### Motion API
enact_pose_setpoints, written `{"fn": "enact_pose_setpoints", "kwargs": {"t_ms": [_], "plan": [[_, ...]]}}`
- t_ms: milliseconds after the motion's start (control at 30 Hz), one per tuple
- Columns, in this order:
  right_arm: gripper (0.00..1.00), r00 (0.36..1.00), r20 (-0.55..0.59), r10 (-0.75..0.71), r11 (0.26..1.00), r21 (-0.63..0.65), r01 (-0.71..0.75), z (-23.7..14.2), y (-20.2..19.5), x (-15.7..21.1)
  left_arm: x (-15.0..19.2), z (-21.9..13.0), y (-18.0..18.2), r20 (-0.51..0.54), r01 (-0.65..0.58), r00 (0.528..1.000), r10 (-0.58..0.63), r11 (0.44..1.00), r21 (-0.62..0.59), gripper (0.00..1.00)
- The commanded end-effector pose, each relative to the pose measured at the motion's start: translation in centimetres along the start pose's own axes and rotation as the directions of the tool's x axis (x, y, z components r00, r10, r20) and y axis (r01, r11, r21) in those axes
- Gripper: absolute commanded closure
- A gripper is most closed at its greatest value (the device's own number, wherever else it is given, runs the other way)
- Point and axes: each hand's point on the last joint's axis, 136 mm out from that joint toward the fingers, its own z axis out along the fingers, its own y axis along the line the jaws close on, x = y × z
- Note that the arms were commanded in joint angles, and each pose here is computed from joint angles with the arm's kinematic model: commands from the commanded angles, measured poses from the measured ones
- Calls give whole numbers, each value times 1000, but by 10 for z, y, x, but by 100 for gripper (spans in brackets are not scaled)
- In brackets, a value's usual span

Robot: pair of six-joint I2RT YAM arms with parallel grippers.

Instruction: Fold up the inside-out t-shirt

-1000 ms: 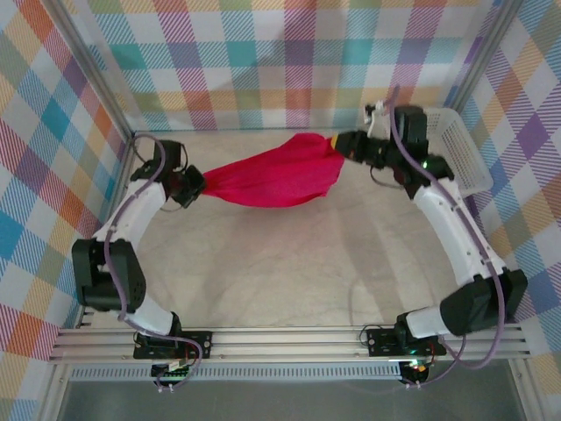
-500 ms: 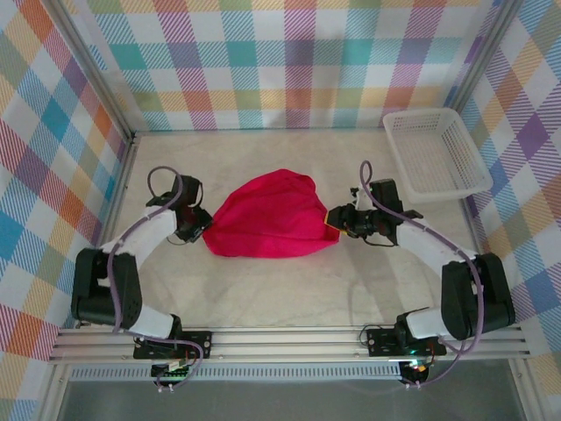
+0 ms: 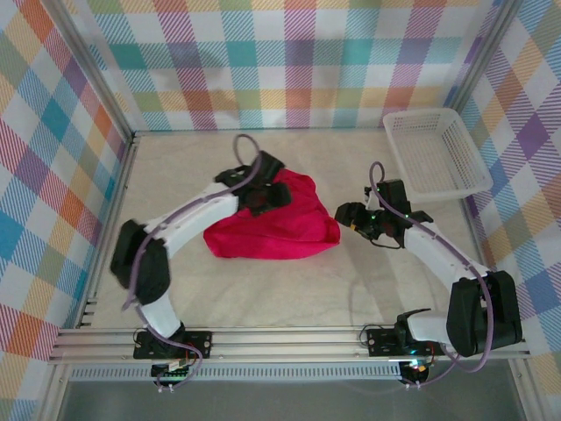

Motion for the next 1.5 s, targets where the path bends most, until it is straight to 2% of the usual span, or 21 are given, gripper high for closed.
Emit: {"fn": "enact_pose_setpoints", "kwargs": {"t_ms": [0,133,233,267,367,433,500,533,600,667,700,733,900,967,1067,1167,1267,1367,1433,1467], "plan": [[37,1000,-6,29,999,22,-29,-3,-3,0,24,15,-37,-90,-77,993,81,996,46,27],[36,999,-33,35,999,-9,-35,-1,0,5,42,39,-60,-143,-109,983,116,992,57,23],[35,997,-51,56,997,-44,-58,4,3,9,49,54,-55,-171,-105,980,106,994,17,29],[35,996,-57,64,996,-53,-67,7,3,10,50,56,-51,-172,-105,980,103,994,-4,36],[37,992,-83,99,991,-82,-106,18,4,10,45,53,-41,-150,-102,984,92,993,-56,65],[39,986,-108,125,983,-119,-137,27,8,9,40,45,-40,-127,-102,987,93,993,-64,80],[43,982,-128,138,975,-156,-158,38,15,6,34,37,-42,-109,-103,989,95,993,-62,91],[49,980,-138,145,973,-159,-166,44,17,6,31,32,-43,-102,-103,990,97,993,-61,99],[64,977,-149,155,970,-164,-178,53,18,3,25,24,-47,-94,-102,991,97,993,-51,100],[88,974,-150,172,969,-151,-194,60,15,0,17,12,-54,-88,-103,991,101,994,-18,100],[97,974,-143,176,973,-125,-194,60,12,-1,10,5,-55,-81,-107,991,106,994,-9,100],[100,976,-127,176,979,-79,-187,59,4,-4,1,-6,-55,-70,-109,992,108,994,-5,100],[100,981,19,193,973,129,-194,30,-41,-28,-59,-74,-19,60,-51,997,51,999,-9,100],[100,979,80,188,963,181,-199,14,-55,-35,-75,-99,12,129,4,992,-1,1000,-24,100],[100,980,114,165,955,230,-188,3,-65,-32,-81,-115,65,205,109,974,-100,993,-35,100],[100,980,98,172,951,243,-191,5,-74,-20,-64,-105,117,233,195,957,-173,978,-75,100],[100,981,56,187,943,270,-195,13,-88,-3,-32,-81,149,185,215,965,-188,966,-140,100],[100,980,28,198,940,280,-198,17,-95,7,-4,-56,167,108,214,975,-196,959,-188,100],[100,982,15,188,949,255,-185,16,-88,8,9,-42,169,68,217,976,-208,961,-173,100],[92,985,11,175,956,238,-172,13,-81,5,14,-37,168,52,218,976,-212,962,-162,100]]}}
